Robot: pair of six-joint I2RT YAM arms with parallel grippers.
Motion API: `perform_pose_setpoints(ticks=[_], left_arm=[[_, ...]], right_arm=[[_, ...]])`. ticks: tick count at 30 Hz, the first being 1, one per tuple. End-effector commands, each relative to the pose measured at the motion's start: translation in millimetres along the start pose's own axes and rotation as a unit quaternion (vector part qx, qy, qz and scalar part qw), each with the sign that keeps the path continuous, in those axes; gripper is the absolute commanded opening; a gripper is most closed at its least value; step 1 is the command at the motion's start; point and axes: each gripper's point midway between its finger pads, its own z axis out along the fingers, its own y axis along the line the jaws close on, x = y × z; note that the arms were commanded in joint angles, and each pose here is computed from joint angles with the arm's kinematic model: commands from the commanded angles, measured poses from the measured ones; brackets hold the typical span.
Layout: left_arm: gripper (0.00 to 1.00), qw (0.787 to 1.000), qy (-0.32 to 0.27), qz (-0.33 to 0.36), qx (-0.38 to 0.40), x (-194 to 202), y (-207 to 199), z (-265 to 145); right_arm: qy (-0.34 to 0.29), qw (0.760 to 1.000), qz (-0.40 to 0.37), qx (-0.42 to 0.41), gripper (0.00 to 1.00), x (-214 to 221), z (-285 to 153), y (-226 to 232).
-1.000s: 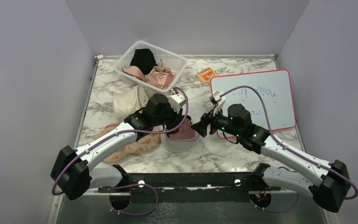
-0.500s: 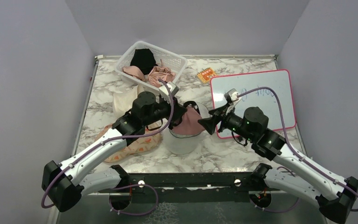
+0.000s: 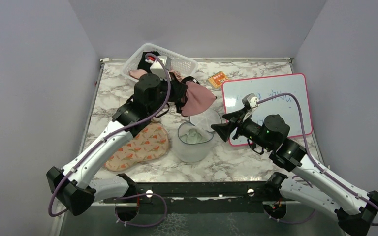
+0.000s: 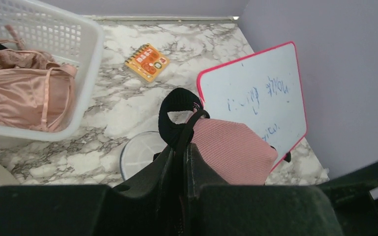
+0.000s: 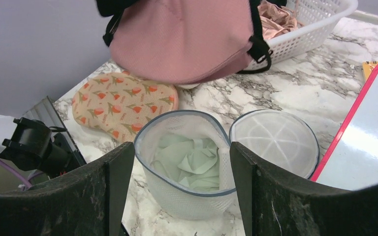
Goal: Unzip the laundry bag and remove the bra
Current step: Pick up the bra from the laundry bag, then place the bra in the bin.
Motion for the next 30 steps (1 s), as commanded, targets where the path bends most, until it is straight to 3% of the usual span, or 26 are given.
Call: perform_pose_setpoints(ticks=[1, 6, 11, 17, 19, 21, 23, 25, 27, 30], left_arm=[[0.00, 0.999, 0.015, -0.045, -0.017, -13, 24, 19], [0.00, 0.997, -0.005, -0.070, -0.022, -43, 54, 43], [0.00, 0.988, -0.036, -0.152, -0.004, -65, 85, 75], [0.00, 0.980, -0.062, -0.176, -0.061, -79, 156, 121], [0.00, 0.979, -0.047, -0.182, -0.084, -65, 187, 141], [0.12, 0.972, -0.031, -0.201, -0.116, -36, 228, 165], [0.10, 0.970, -0.029, -0.201, -0.133, -15, 262, 182], [0.19, 0.971, -0.008, -0.180, -0.160, 2, 290, 197], [0.35, 0.967, 0.010, -0.160, -0.198, 6, 310, 203], [0.47, 0.967, 0.024, -0.133, -0.214, 3, 316, 194]], right_arm=[[-0.010, 1.000, -0.005, 0.006, 0.70, -7, 1, -1], [-0.003, 1.000, -0.007, 0.010, 0.70, -7, 1, -2], [0.000, 1.000, -0.006, 0.010, 0.70, -5, 1, -2], [0.004, 1.000, -0.007, 0.014, 0.70, -6, -3, -3], [0.001, 1.000, -0.009, 0.014, 0.70, -8, -4, -3], [-0.001, 1.000, -0.009, 0.014, 0.70, -9, -5, -2], [-0.005, 1.000, -0.008, 0.013, 0.70, -10, -6, -2], [-0.007, 1.000, -0.008, 0.007, 0.70, -12, -6, 0], [-0.007, 1.000, -0.007, 0.000, 0.70, -14, -7, 3], [-0.005, 1.000, -0.008, -0.008, 0.70, -14, -11, 7]])
